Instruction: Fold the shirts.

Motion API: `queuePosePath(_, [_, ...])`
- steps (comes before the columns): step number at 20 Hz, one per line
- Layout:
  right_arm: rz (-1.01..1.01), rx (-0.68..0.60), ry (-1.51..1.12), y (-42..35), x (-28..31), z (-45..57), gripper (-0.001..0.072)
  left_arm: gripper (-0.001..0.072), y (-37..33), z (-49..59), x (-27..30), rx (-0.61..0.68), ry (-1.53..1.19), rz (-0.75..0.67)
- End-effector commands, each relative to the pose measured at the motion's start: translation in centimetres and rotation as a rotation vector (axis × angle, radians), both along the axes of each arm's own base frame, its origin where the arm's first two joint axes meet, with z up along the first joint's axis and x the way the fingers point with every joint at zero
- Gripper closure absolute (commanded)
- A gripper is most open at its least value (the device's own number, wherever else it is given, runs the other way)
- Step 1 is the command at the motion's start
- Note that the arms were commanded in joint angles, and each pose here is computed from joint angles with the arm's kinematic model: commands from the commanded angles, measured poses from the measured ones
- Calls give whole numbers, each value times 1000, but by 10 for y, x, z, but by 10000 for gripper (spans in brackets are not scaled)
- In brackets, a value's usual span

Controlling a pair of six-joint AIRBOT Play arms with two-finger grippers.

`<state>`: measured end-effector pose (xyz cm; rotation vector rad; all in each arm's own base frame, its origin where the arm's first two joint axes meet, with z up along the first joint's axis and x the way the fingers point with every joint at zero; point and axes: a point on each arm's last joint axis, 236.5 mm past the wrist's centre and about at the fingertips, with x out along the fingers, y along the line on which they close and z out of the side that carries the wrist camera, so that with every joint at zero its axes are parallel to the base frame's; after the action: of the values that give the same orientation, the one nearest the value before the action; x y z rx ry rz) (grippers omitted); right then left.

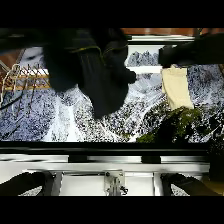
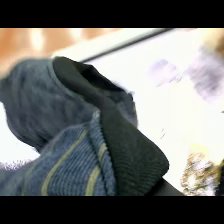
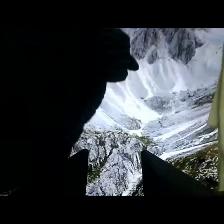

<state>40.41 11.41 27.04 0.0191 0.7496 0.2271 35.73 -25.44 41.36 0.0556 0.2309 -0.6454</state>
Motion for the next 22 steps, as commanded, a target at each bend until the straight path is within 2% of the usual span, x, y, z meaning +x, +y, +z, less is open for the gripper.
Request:
queuePosePath(1, [45, 47, 5, -1, -61, 31, 257, 639, 75, 18, -69, 22, 59, 145])
queuePosePath(3, [134, 77, 152, 19, -88, 7, 116, 639, 117, -18, -79, 122, 199, 265])
queuePosePath(7, [308, 197, 347, 76, -99, -52, 116, 639, 112, -90, -79, 247, 394, 258])
queuePosePath(12, [415, 198, 417, 155, -80, -127, 116, 639, 66, -171, -82, 323, 524, 170])
queuePosePath(16, [423, 331, 411, 200, -57, -143, 116, 639, 25, -167, -100, 305, 477, 53])
queuePosePath(22, [404, 390, 503, 224, -39, -192, 116, 640, 6, -167, -119, 310, 479, -11])
